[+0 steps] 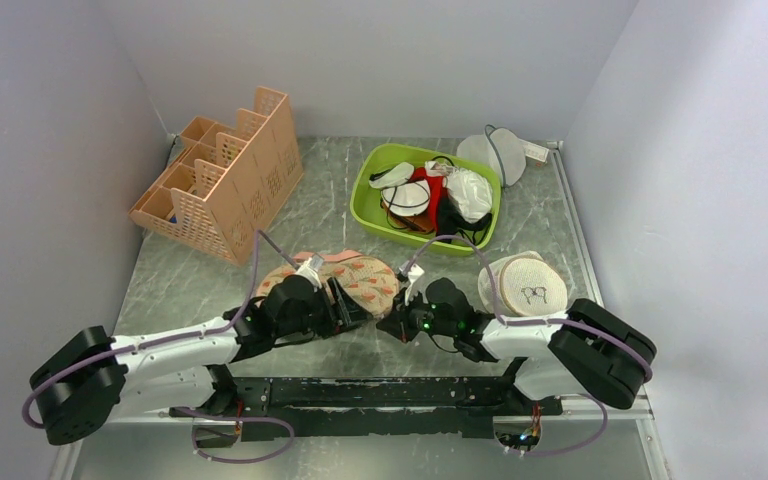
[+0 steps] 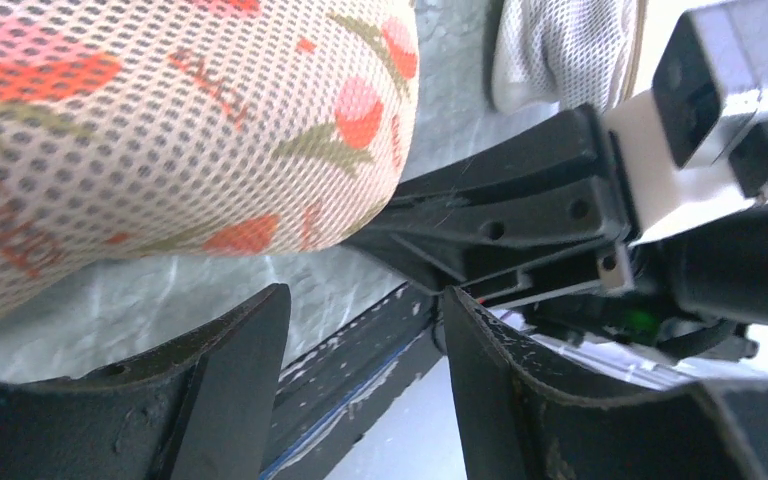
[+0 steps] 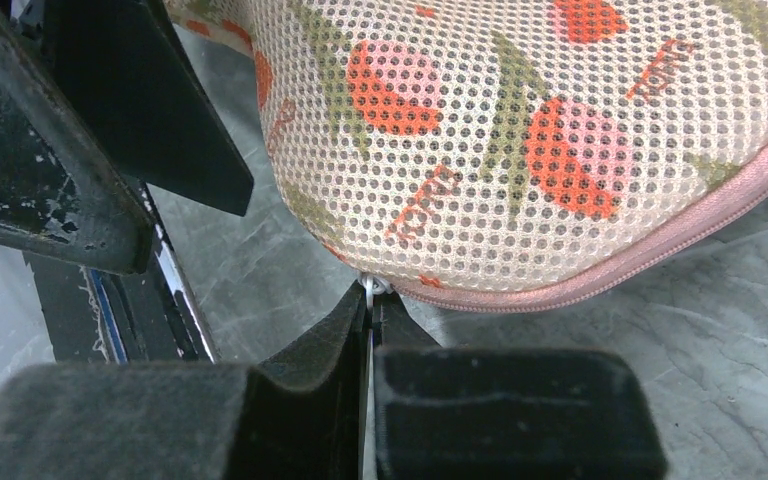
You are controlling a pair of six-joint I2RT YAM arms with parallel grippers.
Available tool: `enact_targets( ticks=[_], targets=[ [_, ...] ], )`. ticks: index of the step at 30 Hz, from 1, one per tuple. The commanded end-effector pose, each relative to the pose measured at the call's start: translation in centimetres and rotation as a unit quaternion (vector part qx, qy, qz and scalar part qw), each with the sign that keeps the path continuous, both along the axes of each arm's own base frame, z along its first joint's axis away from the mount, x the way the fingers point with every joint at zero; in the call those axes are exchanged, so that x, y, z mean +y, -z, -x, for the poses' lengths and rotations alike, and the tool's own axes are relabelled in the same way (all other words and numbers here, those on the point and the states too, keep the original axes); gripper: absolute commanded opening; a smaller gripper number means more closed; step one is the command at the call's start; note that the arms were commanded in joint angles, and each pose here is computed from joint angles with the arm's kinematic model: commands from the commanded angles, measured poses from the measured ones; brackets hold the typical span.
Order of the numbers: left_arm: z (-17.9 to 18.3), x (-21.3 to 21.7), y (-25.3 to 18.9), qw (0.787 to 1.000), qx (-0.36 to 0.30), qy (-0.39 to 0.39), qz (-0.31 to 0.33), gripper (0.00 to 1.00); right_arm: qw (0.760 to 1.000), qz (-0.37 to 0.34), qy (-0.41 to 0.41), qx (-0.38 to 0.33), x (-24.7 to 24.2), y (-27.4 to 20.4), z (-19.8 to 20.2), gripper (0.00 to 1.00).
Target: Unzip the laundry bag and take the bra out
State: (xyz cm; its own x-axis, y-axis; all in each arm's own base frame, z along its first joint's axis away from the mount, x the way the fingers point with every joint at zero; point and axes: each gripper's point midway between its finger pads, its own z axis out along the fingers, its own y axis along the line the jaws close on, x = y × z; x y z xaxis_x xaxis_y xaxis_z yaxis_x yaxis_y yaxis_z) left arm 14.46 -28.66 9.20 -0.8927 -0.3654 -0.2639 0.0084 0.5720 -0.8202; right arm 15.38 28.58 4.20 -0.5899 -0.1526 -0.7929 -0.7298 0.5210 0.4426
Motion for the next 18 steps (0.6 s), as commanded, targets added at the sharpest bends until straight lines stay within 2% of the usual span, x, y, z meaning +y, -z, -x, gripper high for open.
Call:
enact_targets(
  ticks=[1, 4, 8, 13, 18],
  targets=[
    [-1.7, -2.0, -2.3, 0.996, 0.016, -0.04, 0.077, 0.68, 1.0, -0.018, 0.0, -0.013, 1.0, -1.0, -0.2, 0.0],
    [-1.9, -2.4, -1.3, 0.995, 0.04, -0.052, 0.08, 0.67, 1.0, -0.019, -0.003, -0.014, 1.3, -1.0, 0.0, 0.0],
    [-2.5, -2.5, -0.4, 0.995, 0.046, -0.066, 0.067, 0.58, 1.0, -0.016, -0.008, -0.016, 1.5, -1.1, 0.1, 0.0],
    [-2.8, -1.9, 0.4, 0.997, 0.031, -0.068, 0.03, 0.36, 1.0, -0.011, 0.0, -0.023, 1.3, -1.1, -0.1, 0.0],
    [-2.6, -0.4, 1.8, 0.996, 0.032, -0.082, -0.004, 0.19, 1.0, -0.001, 0.001, -0.018, 1.1, -0.5, -0.1, 0.0]
  ],
)
